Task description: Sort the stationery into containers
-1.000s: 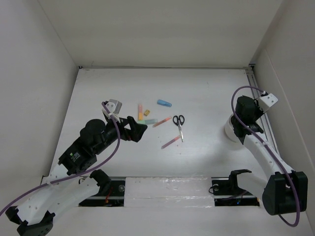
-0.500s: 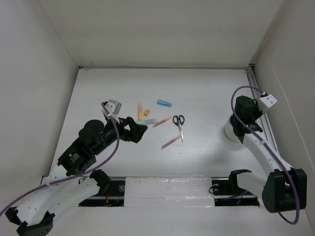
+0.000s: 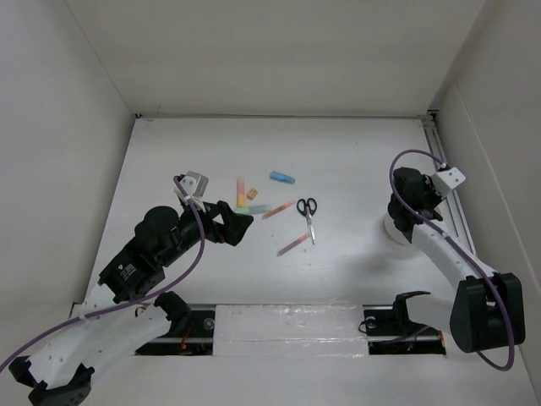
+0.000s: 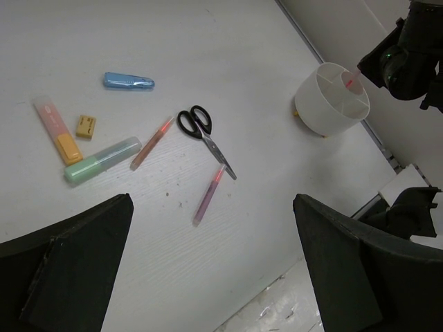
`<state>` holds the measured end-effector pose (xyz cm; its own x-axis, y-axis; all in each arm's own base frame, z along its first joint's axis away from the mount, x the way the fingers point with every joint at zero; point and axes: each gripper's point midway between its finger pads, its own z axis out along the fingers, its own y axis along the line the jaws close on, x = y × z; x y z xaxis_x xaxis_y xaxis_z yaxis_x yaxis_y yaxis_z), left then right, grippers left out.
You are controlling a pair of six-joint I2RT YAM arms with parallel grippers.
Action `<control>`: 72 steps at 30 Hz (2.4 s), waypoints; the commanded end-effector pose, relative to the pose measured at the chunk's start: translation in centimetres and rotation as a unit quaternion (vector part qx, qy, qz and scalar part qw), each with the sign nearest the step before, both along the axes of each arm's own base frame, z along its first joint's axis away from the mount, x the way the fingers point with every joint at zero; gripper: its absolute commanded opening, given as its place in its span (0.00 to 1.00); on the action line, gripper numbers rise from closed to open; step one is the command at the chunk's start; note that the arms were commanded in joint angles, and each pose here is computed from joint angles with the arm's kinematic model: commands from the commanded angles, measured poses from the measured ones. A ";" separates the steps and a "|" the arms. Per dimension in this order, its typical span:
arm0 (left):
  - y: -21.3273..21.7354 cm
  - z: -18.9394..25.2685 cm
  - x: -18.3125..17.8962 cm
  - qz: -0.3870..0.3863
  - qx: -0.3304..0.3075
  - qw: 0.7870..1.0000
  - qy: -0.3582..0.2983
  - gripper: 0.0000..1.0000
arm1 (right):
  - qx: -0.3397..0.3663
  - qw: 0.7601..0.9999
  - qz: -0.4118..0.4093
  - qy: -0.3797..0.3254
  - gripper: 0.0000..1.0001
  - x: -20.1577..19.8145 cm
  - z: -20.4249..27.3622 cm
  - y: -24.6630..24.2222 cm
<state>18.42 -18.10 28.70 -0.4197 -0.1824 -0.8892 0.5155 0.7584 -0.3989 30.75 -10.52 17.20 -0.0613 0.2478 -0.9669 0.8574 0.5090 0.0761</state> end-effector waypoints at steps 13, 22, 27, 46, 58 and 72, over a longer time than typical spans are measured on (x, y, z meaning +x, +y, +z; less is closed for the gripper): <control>-0.6 1.1 -0.3 -0.014 -0.016 1.000 -0.017 1.00 | 0.007 0.999 -0.030 -0.010 0.08 -0.4 -0.6 0.3; -0.6 1.1 -0.3 -0.014 -0.016 1.000 -0.017 1.00 | 0.008 0.999 -0.037 0.003 0.08 -0.5 -1.7 0.7; -0.5 1.1 -0.3 -0.015 -0.013 1.000 -0.020 1.00 | 0.009 0.999 -0.044 0.000 0.12 -0.2 -1.6 0.7; -0.5 1.1 -0.3 -0.015 -0.013 1.000 -0.020 1.00 | 0.008 0.999 -0.042 -0.003 0.24 -0.6 -1.4 1.3; -0.5 1.1 -0.3 -0.015 -0.013 1.000 -0.020 1.00 | 0.010 0.999 -0.039 -0.007 0.34 -0.6 -1.0 1.5; -0.5 1.1 -0.3 -0.015 -0.013 1.000 -0.020 1.00 | 0.023 0.999 -0.020 -0.027 0.48 -0.8 0.0 2.7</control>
<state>18.18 -18.35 28.68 -0.4226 -0.1760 -0.8891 0.5264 0.7509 -0.3989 29.41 -8.34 14.92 -0.0674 0.2821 -0.9570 0.8815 0.4662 0.0753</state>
